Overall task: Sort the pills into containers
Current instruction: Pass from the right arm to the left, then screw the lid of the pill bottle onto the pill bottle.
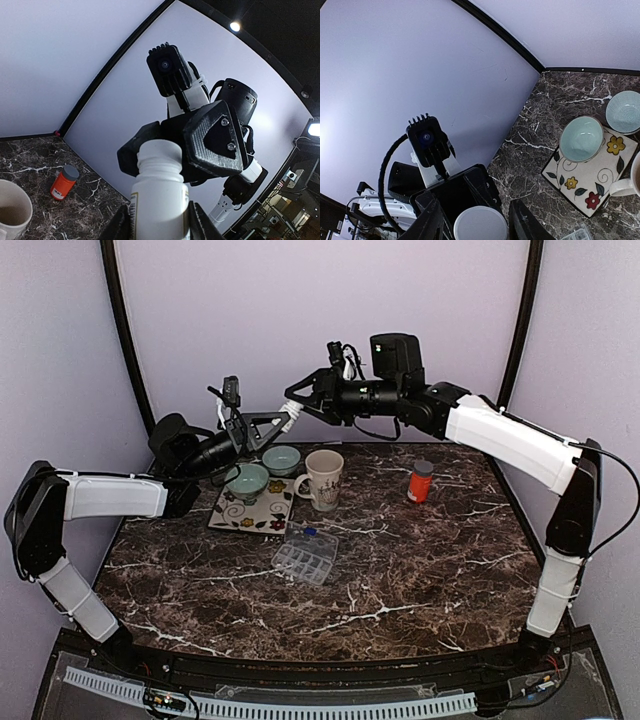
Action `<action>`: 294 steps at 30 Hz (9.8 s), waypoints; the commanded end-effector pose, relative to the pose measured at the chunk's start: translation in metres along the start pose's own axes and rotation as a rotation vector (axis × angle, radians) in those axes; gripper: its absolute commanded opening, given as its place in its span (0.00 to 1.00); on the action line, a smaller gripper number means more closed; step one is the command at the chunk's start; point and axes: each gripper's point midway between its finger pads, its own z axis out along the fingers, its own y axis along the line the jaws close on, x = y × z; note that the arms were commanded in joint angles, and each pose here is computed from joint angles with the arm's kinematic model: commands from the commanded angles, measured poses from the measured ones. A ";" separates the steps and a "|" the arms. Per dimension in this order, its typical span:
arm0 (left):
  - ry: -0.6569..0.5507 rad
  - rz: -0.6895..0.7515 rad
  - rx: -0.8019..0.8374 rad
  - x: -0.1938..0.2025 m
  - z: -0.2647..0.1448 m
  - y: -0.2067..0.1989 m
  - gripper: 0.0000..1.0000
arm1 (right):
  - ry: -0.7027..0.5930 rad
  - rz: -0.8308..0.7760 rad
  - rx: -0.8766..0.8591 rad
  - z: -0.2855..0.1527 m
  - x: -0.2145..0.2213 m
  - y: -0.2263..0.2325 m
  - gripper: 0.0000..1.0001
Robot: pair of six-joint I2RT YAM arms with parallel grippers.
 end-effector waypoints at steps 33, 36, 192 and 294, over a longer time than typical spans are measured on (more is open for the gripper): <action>0.004 0.057 0.018 -0.008 -0.002 -0.012 0.19 | -0.010 -0.057 -0.014 -0.006 -0.007 0.012 0.60; 0.005 0.061 0.017 -0.009 -0.003 -0.012 0.19 | -0.014 -0.061 -0.008 -0.008 -0.009 0.010 0.61; 0.433 -0.129 0.366 0.022 -0.011 -0.029 0.18 | 0.337 -0.212 -0.037 -0.017 0.058 0.024 0.15; 0.058 1.029 -0.436 0.007 0.042 -0.061 0.08 | 0.355 -0.036 0.216 0.011 0.077 -0.031 0.14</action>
